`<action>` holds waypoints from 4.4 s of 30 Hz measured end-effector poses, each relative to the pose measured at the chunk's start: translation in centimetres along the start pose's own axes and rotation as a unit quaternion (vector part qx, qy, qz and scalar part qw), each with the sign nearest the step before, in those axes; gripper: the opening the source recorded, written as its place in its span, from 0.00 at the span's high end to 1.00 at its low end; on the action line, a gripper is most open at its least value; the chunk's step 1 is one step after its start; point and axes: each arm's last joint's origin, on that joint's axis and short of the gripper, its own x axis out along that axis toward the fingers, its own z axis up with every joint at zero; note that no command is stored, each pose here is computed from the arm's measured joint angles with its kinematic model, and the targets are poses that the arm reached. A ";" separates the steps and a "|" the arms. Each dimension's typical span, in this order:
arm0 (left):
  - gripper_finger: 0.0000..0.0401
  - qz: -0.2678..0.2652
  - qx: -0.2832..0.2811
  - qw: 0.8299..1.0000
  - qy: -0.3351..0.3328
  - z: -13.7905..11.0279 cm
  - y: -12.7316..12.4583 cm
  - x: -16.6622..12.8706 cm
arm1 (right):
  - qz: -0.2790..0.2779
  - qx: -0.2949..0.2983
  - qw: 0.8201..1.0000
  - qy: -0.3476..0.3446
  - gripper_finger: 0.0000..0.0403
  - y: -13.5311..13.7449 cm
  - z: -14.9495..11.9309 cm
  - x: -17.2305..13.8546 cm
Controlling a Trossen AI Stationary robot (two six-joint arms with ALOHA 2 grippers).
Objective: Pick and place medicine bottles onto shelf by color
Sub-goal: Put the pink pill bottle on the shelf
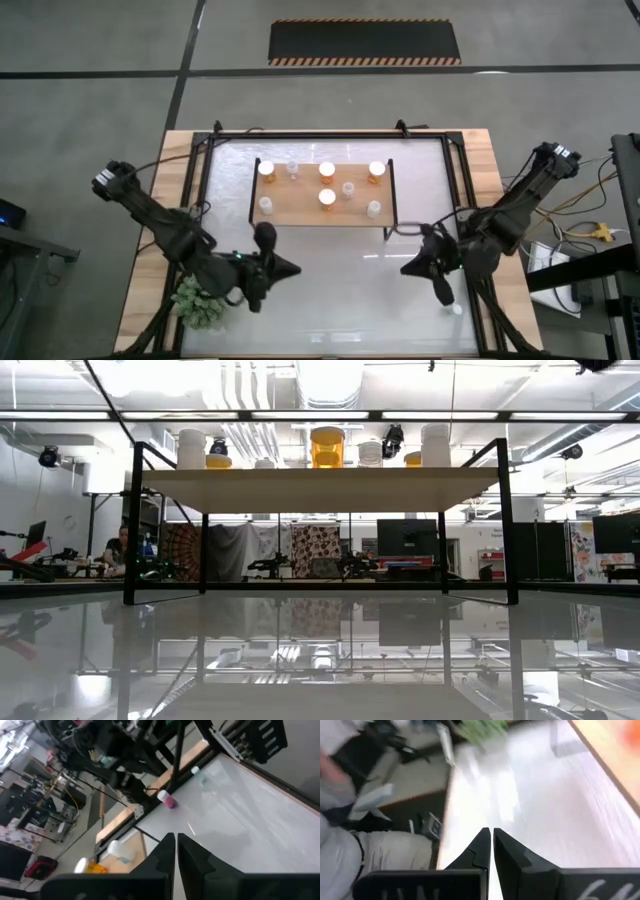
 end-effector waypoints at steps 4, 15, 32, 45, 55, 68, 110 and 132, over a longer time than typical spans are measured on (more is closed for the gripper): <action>1.00 0.007 -0.010 1.000 -0.013 -0.5 0.9 -1.3 | -0.094 0.132 0.983 0.086 0.97 -0.8 -0.1 -1.3; 1.00 0.016 -0.007 1.000 -0.023 -1.6 1.4 -2.3 | -0.384 0.390 0.800 0.245 0.97 -3.6 -3.5 -3.1; 1.00 0.012 0.008 1.000 -0.014 -2.4 0.9 -2.1 | -0.429 0.387 0.757 0.305 0.75 -2.9 -5.2 -0.4; 1.00 0.014 0.005 1.000 -0.017 -2.5 0.7 -2.0 | -0.511 0.347 0.722 0.311 0.34 -3.8 -8.1 1.9; 1.00 0.014 -0.001 1.000 -0.018 -2.4 0.7 -2.0 | -0.513 0.339 0.723 0.315 0.37 -4.8 -9.7 2.4; 1.00 0.015 -0.008 1.000 -0.017 -2.4 0.7 -2.0 | -0.491 0.331 0.737 0.325 0.60 -4.7 -9.8 2.7; 1.00 0.021 -0.019 0.999 -0.030 -2.1 0.6 -1.6 | -0.313 0.029 0.894 0.319 0.59 0.5 1.3 19.3; 1.00 0.021 -0.032 0.999 -0.031 -2.1 0.6 -1.6 | -0.277 -0.020 0.909 0.310 0.59 -1.0 3.0 21.6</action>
